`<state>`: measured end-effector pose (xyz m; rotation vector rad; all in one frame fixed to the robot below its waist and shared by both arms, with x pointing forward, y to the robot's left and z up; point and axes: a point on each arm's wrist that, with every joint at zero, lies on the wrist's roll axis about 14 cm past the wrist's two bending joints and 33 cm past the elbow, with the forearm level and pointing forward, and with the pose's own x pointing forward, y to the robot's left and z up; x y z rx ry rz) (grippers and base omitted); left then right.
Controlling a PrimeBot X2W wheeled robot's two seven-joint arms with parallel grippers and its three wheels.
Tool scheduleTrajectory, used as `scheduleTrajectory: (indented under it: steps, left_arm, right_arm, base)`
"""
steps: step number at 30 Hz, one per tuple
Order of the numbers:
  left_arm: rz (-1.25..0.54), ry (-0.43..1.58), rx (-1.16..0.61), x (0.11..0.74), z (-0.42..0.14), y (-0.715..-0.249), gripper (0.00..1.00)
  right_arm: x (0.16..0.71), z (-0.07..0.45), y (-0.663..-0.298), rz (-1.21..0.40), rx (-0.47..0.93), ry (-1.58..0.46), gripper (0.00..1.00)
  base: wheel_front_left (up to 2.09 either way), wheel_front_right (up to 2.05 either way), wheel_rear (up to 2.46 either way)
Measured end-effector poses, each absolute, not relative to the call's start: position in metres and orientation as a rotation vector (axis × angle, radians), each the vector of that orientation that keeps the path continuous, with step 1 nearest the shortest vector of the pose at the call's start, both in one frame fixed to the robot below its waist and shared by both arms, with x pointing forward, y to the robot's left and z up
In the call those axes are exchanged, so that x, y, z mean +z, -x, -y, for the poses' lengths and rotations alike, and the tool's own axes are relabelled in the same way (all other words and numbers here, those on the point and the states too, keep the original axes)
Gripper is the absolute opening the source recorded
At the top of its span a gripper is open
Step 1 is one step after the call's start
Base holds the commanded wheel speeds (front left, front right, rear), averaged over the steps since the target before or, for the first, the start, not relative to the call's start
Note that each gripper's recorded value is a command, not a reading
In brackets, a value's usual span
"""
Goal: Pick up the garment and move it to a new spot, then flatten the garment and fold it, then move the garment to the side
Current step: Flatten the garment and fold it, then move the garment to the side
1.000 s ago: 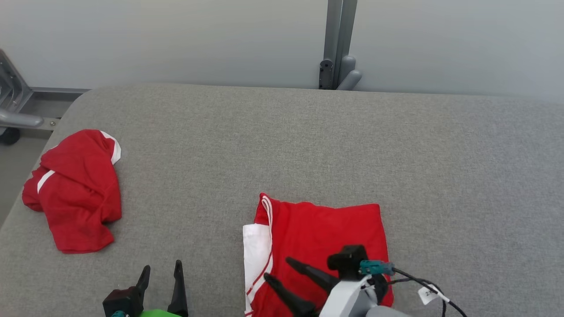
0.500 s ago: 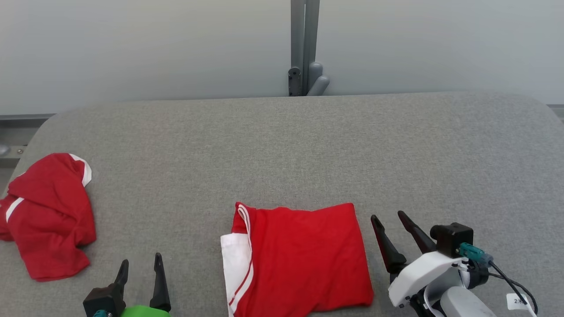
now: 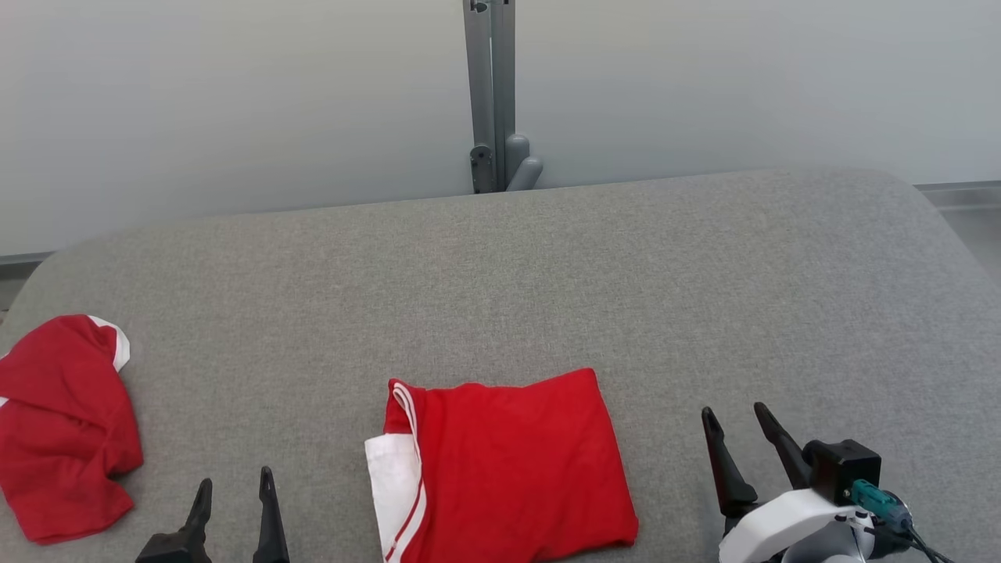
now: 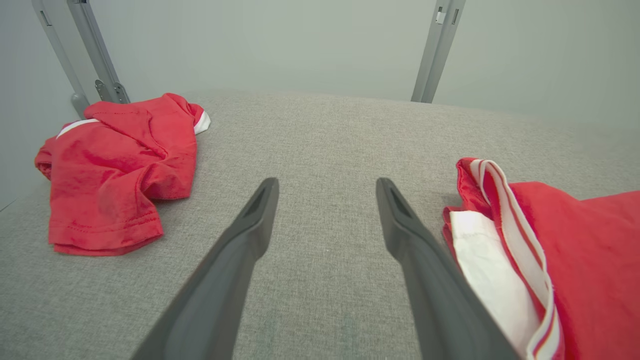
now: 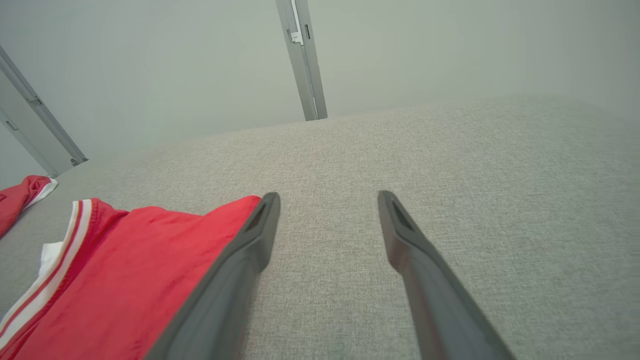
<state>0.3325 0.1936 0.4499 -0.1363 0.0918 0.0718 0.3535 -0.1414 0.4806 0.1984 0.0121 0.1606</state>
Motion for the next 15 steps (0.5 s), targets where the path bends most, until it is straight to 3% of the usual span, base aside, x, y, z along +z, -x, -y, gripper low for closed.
scheduleTrajectory:
  steps: [15]
  left_arm:
    - [-0.081, 0.111, 0.032, 0.453, -0.186, -0.324, 1.00]
  right_arm:
    - [0.476, 0.151, -0.336, -0.016, 0.123, -0.211, 1.00]
  base:
    - [0.00, 0.00, 0.00]
